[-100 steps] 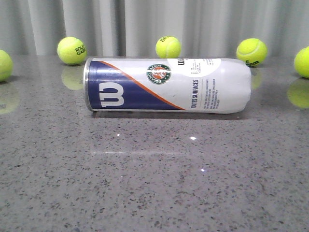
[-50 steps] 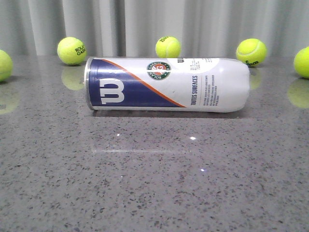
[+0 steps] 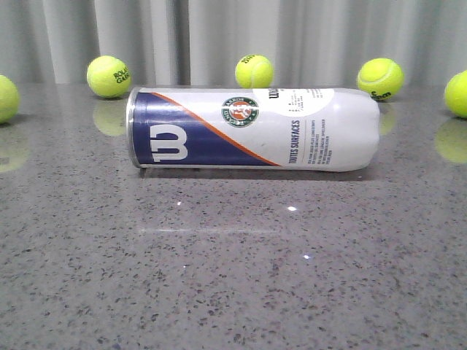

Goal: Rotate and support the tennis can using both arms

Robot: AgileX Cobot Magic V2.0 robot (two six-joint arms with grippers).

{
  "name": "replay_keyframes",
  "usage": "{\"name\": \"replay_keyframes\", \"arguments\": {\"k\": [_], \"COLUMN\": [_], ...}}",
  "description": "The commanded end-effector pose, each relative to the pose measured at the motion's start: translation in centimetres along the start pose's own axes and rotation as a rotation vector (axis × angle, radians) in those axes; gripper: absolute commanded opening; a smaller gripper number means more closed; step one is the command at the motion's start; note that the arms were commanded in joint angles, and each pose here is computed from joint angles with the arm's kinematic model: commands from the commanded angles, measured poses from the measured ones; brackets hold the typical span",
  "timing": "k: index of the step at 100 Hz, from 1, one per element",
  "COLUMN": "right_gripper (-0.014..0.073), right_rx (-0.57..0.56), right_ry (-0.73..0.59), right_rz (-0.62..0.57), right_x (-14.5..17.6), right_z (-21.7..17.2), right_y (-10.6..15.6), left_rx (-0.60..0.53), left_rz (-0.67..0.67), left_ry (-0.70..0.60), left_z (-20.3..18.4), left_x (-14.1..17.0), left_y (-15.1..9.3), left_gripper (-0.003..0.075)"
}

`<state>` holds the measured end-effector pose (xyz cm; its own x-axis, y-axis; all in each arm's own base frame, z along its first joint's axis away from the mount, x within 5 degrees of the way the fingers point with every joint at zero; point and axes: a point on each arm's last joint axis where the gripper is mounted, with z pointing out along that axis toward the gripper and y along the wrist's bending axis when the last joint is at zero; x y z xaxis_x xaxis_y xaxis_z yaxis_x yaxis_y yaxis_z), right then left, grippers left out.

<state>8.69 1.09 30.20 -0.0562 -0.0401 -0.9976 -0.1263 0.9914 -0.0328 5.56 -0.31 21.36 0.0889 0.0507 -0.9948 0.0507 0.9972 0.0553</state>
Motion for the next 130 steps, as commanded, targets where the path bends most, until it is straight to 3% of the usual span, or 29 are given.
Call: {"name": "replay_keyframes", "arguments": {"k": [1,13,21,63,78,93,104,118,130], "right_gripper": [0.0356,0.0065,-0.0074,-0.0067,-0.0067,-0.0067,-0.0067,-0.0067,-0.0067], "right_rx": [0.016,0.016,0.015,0.014,0.014,0.014,0.014,0.014,0.014], "right_ry": [-0.114,-0.114,-0.108,-0.097,-0.097,-0.097,-0.097,-0.097,-0.097], "right_rz": [0.002,0.002,0.002,0.002,0.002,0.002,0.002,0.002,0.002], "right_x": [-1.7,-1.7,-1.6,-1.5,-1.5,-1.5,-1.5,-1.5,-1.5], "right_z": [-0.1,-0.1,-0.1,-0.1,-0.1,-0.1,-0.1,-0.1,-0.1], "right_y": [-0.2,-0.2,-0.2,-0.1,-0.1,-0.1,-0.1,-0.1,-0.1], "left_rx": [-0.001,-0.001,-0.001,-0.001,-0.004,-0.004,0.010,0.033,0.062], "left_rz": [-0.008,-0.008,-0.008,-0.008,-0.041,-0.175,-0.190,-0.189,-0.189], "left_ry": [-0.068,-0.068,-0.068,-0.070,-0.146,-0.181,-0.152,-0.035,0.149], "left_z": [-0.2,-0.2,-0.2,-0.2,-0.3,-0.7,-0.8,-0.2,1.1], "left_x": [0.7,0.7,0.7,0.7,-0.4,-3.3,-6.3,-10.4,-13.6], "left_y": [-0.1,-0.1,-0.1,-0.1,0.0,0.3,0.3,0.3,0.1], "left_gripper": [-0.0021,-0.0021,-0.0021,-0.0021,-0.0021,-0.0021,-0.0021,-0.0021,-0.0021]}}
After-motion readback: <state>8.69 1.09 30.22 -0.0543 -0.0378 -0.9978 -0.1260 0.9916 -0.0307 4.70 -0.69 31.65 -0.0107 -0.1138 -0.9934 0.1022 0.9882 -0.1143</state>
